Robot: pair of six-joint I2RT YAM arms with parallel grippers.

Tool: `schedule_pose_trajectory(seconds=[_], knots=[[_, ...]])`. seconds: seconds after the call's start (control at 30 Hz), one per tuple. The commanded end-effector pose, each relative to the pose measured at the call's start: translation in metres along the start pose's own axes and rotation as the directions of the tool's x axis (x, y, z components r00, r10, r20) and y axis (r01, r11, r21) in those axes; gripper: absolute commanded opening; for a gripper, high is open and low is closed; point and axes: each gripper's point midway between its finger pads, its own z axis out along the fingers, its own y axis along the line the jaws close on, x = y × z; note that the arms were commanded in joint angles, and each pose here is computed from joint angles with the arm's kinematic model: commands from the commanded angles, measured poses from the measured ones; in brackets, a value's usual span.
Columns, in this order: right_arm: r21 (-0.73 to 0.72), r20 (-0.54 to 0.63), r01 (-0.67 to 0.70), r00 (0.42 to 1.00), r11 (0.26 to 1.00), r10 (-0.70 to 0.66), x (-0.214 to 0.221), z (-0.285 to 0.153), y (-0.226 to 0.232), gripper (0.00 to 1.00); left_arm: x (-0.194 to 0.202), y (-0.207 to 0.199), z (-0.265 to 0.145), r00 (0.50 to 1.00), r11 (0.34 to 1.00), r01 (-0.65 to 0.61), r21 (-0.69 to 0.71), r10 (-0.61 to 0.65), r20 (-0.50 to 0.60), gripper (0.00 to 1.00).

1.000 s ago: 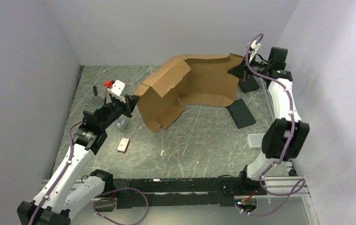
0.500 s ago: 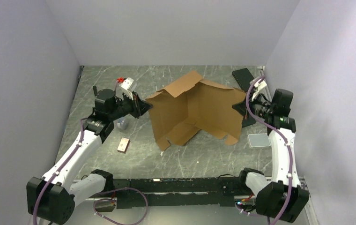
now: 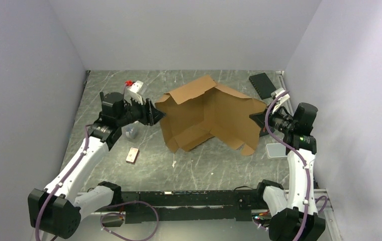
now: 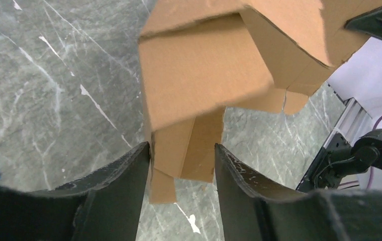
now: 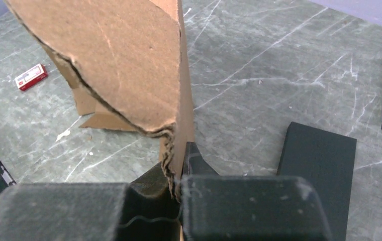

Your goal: Fold the paper box

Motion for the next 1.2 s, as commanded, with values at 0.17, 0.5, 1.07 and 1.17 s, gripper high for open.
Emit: schedule_pose_trajectory(seconds=[0.17, 0.5, 1.07, 1.17], knots=[[-0.015, 0.062, 0.051, 0.997, 0.999, -0.050, -0.016, -0.002, 0.004, 0.00, -0.046, -0.031, -0.050, 0.985, 0.989, -0.146, -0.031, 0.149, 0.089, 0.82], [-0.032, 0.066, 0.049, 0.997, 0.998, -0.047, -0.015, -0.002, 0.007, 0.00, -0.094, -0.061, -0.074, 0.885, 0.903, -0.431, -0.006, 0.423, 0.194, 0.88], [-0.086, 0.065, 0.066, 0.996, 0.994, -0.060, -0.010, -0.001, 0.016, 0.00, -0.122, -0.040, 0.040, 0.236, 0.246, -0.941, -0.233, 0.969, 0.072, 0.92], [-0.092, 0.066, 0.066, 0.996, 0.994, -0.060, -0.010, -0.001, 0.016, 0.00, -0.128, -0.029, 0.061, 0.203, 0.207, -0.941, -0.268, 0.978, 0.041, 0.92]])
